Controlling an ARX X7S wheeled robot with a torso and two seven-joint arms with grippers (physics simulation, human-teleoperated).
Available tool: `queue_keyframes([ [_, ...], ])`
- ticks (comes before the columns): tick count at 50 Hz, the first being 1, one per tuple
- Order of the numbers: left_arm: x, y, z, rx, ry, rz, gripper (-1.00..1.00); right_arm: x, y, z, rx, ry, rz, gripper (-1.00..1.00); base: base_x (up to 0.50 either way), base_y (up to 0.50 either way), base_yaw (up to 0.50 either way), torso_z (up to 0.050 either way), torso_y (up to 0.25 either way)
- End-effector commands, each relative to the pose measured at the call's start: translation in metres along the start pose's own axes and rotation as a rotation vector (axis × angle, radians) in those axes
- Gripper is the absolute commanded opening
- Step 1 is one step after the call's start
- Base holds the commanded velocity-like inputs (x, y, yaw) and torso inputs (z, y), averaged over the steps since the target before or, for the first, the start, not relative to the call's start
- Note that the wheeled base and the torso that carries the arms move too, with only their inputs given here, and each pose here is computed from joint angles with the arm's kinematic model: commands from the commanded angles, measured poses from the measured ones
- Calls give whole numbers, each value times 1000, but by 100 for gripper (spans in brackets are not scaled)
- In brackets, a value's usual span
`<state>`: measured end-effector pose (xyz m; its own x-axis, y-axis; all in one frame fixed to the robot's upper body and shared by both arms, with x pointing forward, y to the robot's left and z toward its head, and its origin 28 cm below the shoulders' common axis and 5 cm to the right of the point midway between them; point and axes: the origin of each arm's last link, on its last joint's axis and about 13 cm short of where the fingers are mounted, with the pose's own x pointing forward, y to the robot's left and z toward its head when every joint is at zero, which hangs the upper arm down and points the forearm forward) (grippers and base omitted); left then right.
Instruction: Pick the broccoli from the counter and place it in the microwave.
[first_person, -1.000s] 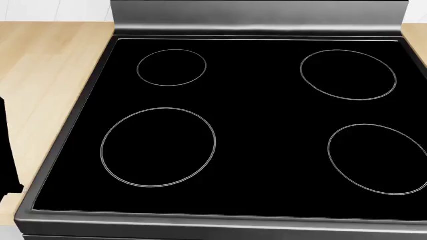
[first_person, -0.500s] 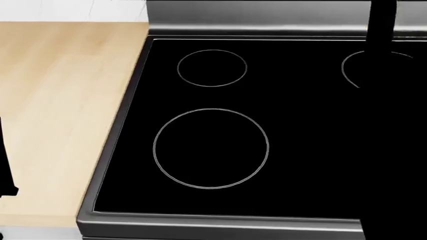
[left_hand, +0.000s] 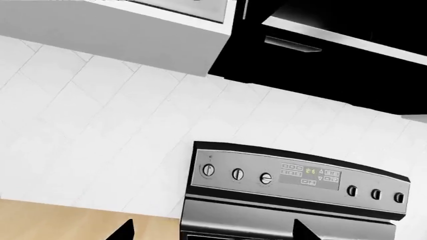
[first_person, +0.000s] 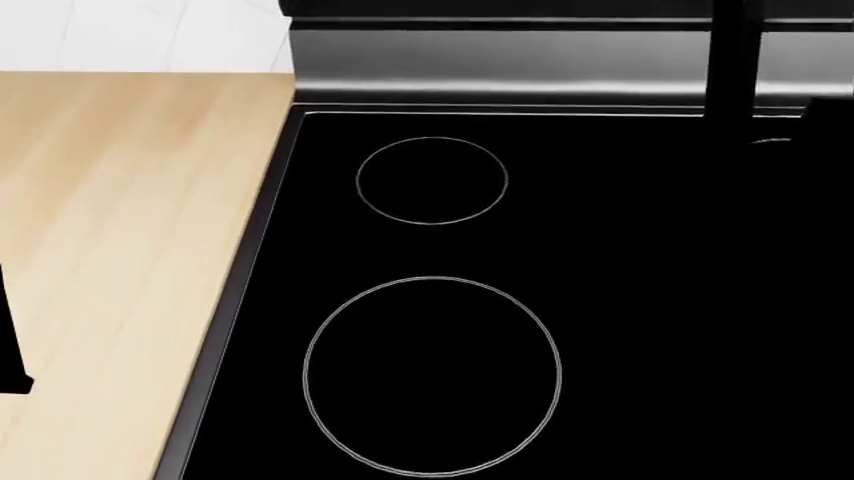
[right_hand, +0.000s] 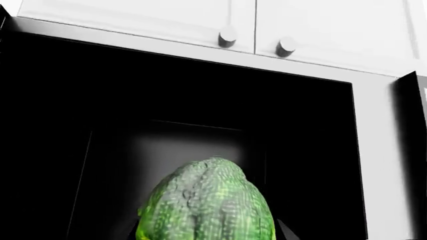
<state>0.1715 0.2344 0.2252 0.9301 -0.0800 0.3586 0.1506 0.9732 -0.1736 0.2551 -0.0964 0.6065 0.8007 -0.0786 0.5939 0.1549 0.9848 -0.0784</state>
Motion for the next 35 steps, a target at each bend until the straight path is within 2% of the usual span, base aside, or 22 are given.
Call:
queue_keyframes([
  [1,-1,-2,1,0,0,-3,100,1,1,-1,-23,3,22,-100,500,8,0,0,0],
  [35,-5,0,-1,-4,6,7,100,2,4,-3,-23,14,30,-100,500,14,0,0,1],
])
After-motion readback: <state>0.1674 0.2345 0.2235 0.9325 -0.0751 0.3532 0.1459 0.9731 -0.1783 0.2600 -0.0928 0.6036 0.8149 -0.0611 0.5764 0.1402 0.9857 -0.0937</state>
